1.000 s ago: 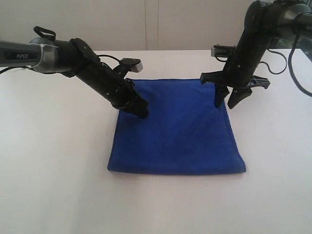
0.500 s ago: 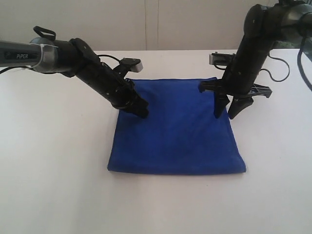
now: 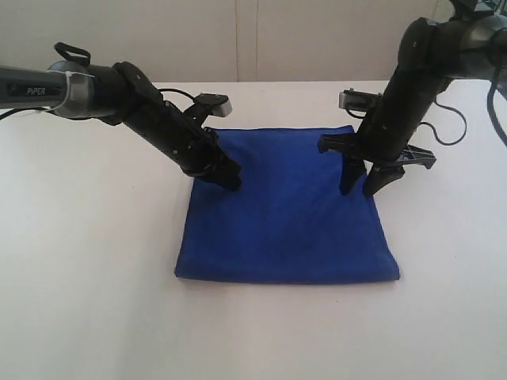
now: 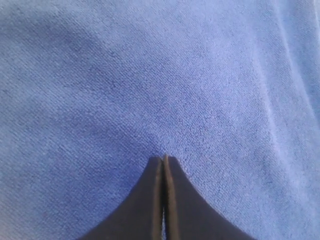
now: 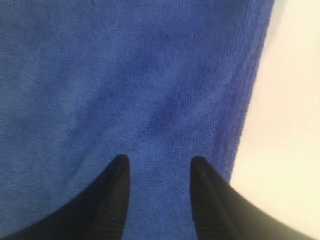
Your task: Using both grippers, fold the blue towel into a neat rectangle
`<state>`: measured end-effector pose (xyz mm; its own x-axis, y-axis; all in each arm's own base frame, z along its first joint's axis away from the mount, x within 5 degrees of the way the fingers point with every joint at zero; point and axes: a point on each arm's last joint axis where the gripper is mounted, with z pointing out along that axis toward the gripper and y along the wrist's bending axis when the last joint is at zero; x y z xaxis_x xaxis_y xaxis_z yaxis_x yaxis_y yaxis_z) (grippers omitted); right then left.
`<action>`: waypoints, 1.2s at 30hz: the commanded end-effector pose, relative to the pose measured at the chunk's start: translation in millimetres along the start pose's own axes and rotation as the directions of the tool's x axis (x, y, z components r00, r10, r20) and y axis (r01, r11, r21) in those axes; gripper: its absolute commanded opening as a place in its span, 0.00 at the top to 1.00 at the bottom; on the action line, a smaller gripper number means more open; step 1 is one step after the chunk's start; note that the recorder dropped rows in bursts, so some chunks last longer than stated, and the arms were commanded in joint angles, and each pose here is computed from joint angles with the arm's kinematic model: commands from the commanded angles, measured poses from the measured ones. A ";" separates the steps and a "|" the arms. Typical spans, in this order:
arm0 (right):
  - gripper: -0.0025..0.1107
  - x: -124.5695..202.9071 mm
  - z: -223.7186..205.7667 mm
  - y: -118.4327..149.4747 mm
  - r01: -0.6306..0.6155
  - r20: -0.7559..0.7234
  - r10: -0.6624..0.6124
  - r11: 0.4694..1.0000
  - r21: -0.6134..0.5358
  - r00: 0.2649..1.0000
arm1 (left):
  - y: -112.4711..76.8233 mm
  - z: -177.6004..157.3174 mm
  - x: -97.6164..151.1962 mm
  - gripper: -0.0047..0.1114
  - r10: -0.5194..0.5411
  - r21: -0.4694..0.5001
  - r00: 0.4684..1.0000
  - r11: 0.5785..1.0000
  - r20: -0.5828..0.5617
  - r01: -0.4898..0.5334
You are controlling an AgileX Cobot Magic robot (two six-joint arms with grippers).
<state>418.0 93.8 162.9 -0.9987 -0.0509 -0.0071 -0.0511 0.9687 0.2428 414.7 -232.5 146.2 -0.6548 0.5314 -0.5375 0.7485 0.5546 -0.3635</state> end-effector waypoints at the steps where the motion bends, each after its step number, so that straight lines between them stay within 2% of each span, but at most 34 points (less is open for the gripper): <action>1: 0.64 -1.7 -35.1 6.3 0.031 0.098 -0.033 0.999 0.013 0.995 | -4.3 -0.8 -1.8 0.96 0.003 0.014 1.000 1.000 0.004 -0.003; 7: 0.64 4.1 -65.5 12.9 0.048 0.179 -0.049 0.999 0.009 0.983 | -4.0 -0.8 -2.0 0.96 0.003 0.011 1.000 1.000 0.006 -0.003; 21: 0.64 25.7 -18.4 2.5 0.011 0.091 -0.013 1.000 0.019 0.996 | -3.5 -0.8 -2.4 0.96 0.003 0.005 1.000 1.000 0.011 -0.003; 28: 0.75 30.3 -8.2 -1.3 0.001 0.097 -0.003 1.000 0.025 0.995 | -3.4 -0.8 -2.6 0.96 0.002 0.003 1.000 1.000 0.012 -0.003; 36: 0.76 27.3 -2.8 -5.0 0.006 0.155 -0.014 0.999 0.046 0.988 | -3.4 -0.8 -2.6 0.96 0.002 0.003 1.000 1.000 0.012 -0.003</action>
<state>389.2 88.3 164.5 -0.9908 -0.0208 -0.1336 -0.0492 0.9758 0.2131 416.0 -232.3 146.3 -0.6538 0.5259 -0.5440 0.7472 0.5617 -0.3551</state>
